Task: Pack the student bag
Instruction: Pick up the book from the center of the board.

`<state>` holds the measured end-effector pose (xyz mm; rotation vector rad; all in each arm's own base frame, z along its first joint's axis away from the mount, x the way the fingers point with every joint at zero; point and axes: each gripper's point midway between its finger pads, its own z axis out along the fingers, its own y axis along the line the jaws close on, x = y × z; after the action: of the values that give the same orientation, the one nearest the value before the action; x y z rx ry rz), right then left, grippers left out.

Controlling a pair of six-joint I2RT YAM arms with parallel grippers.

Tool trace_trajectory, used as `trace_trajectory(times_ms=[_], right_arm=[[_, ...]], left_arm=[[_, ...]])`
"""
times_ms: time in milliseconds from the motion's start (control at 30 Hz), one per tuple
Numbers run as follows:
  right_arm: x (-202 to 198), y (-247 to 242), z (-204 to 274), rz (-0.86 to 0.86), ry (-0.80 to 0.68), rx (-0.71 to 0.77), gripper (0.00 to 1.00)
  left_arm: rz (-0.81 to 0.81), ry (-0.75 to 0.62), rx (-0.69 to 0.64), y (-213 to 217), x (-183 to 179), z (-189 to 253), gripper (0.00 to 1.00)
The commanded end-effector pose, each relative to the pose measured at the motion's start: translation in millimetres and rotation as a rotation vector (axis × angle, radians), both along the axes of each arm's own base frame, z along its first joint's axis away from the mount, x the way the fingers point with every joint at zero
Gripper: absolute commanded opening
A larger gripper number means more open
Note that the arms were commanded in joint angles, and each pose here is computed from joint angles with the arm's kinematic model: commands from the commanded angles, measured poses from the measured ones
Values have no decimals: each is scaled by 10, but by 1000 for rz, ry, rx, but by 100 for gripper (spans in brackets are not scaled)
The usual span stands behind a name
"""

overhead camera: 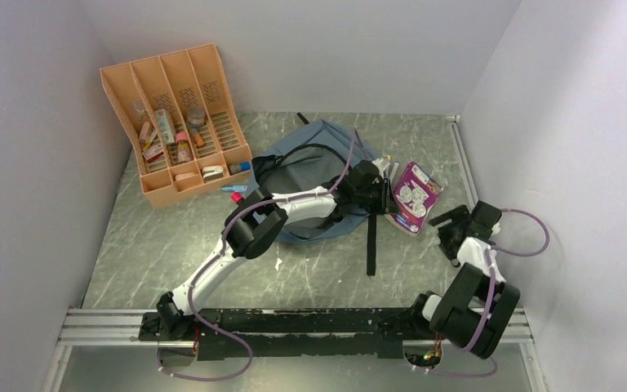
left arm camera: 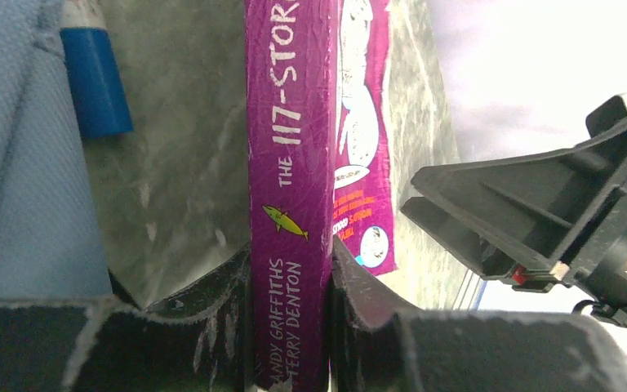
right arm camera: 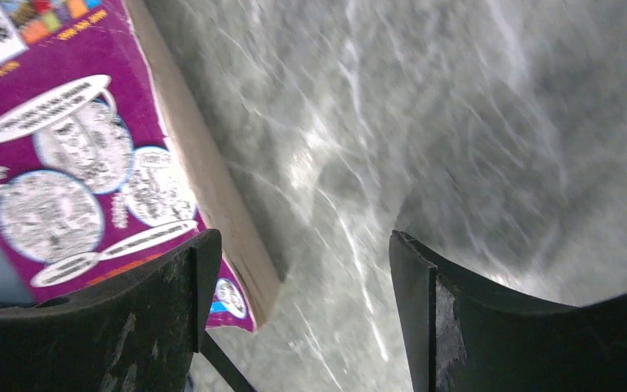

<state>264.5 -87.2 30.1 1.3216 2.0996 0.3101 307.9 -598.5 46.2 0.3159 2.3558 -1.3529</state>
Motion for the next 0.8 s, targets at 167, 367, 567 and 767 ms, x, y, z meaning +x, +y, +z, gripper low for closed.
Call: trace_trajectory(times_ms=[167,367,567,767], right_arm=[[-88,300,256,114,-27,-72,78],[279,447,902,233,-154,-126,78],[544,808,1448,435,-304,-121,78],[798,1195,2129,642,-505,-117,76]], left_arm=[[-39,-466,-30,461,156,1513,5],[-18,-550,-28,875,266,2029,5],[12,-677,36,1428,268,2509,5],[152,-807,276,2364,279,2726,5]])
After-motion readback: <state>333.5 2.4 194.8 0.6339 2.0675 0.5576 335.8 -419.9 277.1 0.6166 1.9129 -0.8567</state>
